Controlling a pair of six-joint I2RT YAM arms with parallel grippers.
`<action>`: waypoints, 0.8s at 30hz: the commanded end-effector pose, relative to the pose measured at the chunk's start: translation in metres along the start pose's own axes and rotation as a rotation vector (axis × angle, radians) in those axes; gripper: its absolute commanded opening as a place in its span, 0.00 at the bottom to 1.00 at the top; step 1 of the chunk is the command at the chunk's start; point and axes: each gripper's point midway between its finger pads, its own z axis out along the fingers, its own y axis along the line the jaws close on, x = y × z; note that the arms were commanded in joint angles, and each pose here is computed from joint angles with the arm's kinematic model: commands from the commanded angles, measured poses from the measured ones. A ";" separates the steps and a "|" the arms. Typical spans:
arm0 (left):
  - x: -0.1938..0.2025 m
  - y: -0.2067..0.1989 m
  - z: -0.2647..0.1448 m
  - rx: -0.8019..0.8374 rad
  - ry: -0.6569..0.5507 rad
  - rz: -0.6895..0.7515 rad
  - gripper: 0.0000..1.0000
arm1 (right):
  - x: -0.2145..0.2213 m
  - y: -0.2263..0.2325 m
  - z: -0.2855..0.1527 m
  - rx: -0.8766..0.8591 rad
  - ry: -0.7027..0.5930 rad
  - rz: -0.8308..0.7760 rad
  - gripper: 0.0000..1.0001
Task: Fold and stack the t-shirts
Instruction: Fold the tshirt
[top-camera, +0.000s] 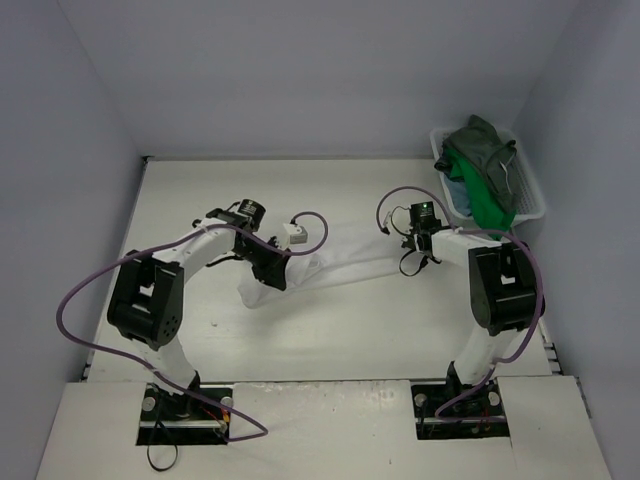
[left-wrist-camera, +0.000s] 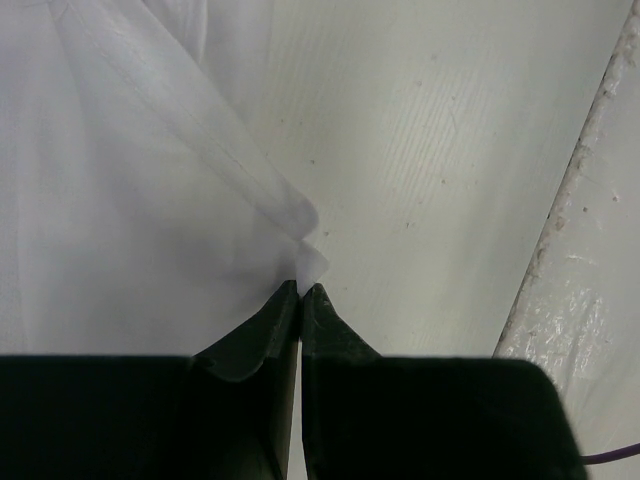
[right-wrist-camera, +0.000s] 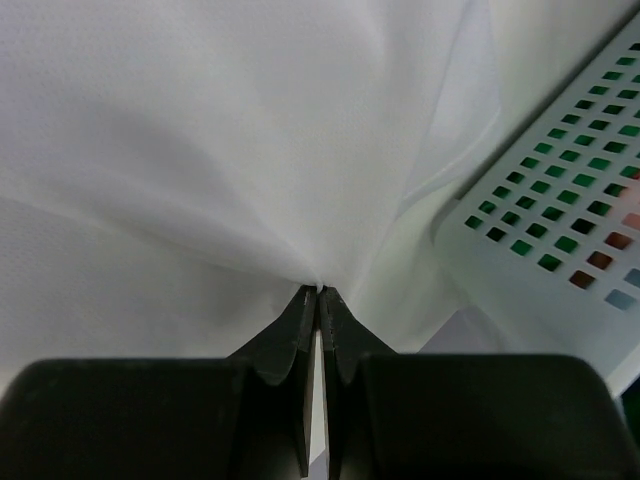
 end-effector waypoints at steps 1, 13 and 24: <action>0.001 -0.008 0.002 0.007 0.029 0.050 0.00 | 0.002 -0.016 -0.016 0.050 -0.015 0.014 0.00; 0.021 0.028 0.016 -0.123 0.150 0.010 0.00 | 0.014 0.001 -0.011 0.013 0.021 0.007 0.11; 0.033 0.059 0.027 -0.222 0.215 -0.008 0.00 | 0.022 0.004 -0.019 0.006 0.028 0.021 0.11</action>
